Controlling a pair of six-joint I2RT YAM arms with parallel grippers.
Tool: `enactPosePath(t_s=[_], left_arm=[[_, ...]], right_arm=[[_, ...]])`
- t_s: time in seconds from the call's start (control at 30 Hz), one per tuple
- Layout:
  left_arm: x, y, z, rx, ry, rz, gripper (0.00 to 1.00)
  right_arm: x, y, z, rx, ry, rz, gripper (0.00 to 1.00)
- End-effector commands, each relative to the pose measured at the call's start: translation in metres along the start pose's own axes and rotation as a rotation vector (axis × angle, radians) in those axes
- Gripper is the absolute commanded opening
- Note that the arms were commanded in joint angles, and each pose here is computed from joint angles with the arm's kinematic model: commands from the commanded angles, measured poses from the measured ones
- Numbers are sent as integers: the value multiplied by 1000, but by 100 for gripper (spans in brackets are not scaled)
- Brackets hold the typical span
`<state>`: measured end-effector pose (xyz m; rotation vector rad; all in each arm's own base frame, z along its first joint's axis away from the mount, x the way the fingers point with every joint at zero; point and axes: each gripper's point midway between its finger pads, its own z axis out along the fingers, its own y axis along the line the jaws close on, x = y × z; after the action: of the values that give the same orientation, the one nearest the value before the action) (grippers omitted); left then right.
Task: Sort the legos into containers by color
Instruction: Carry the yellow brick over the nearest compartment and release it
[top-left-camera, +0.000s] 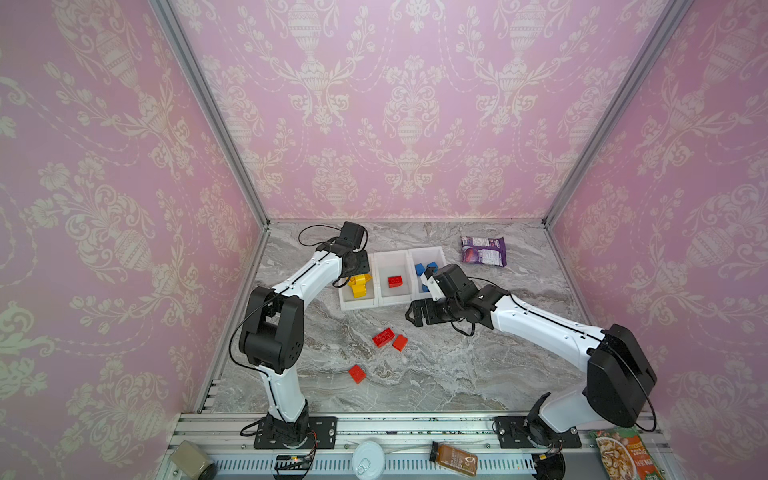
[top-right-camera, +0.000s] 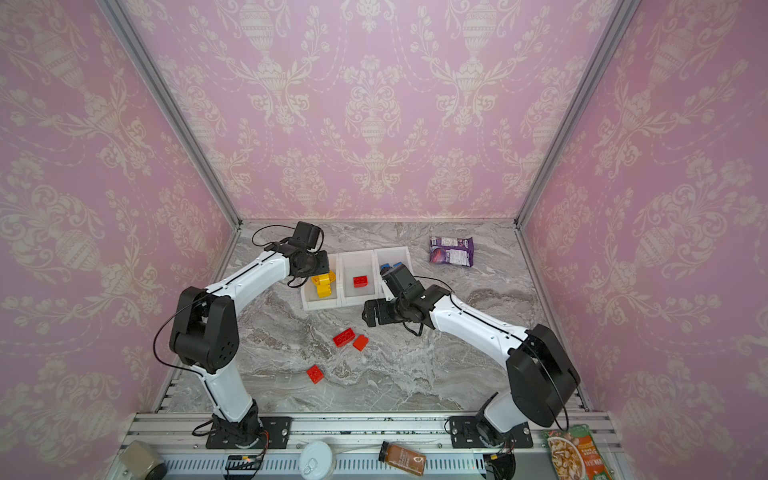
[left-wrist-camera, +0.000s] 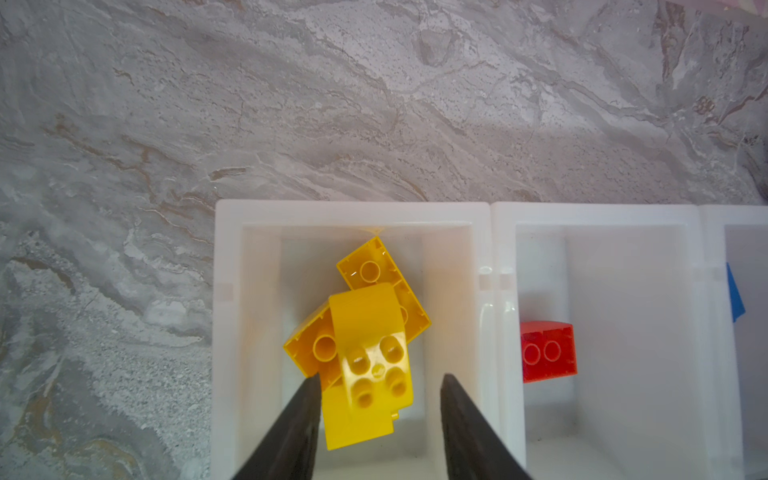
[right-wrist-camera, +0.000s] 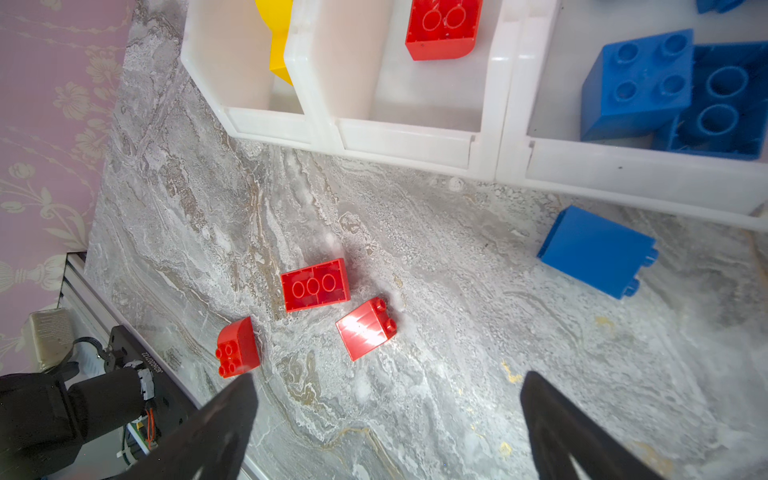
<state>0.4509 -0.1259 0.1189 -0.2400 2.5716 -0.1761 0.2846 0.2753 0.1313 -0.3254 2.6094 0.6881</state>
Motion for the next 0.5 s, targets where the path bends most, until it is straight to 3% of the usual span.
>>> enactPosePath(t_s=[0.0, 0.47], left_arm=[[-9, -3, -4, 9, -26, 15, 55], [-13, -11, -30, 74, -72, -9, 59]], right_arm=[[0, 1, -8, 10, -19, 10, 100], [3, 2, -1, 18, 2, -5, 100]])
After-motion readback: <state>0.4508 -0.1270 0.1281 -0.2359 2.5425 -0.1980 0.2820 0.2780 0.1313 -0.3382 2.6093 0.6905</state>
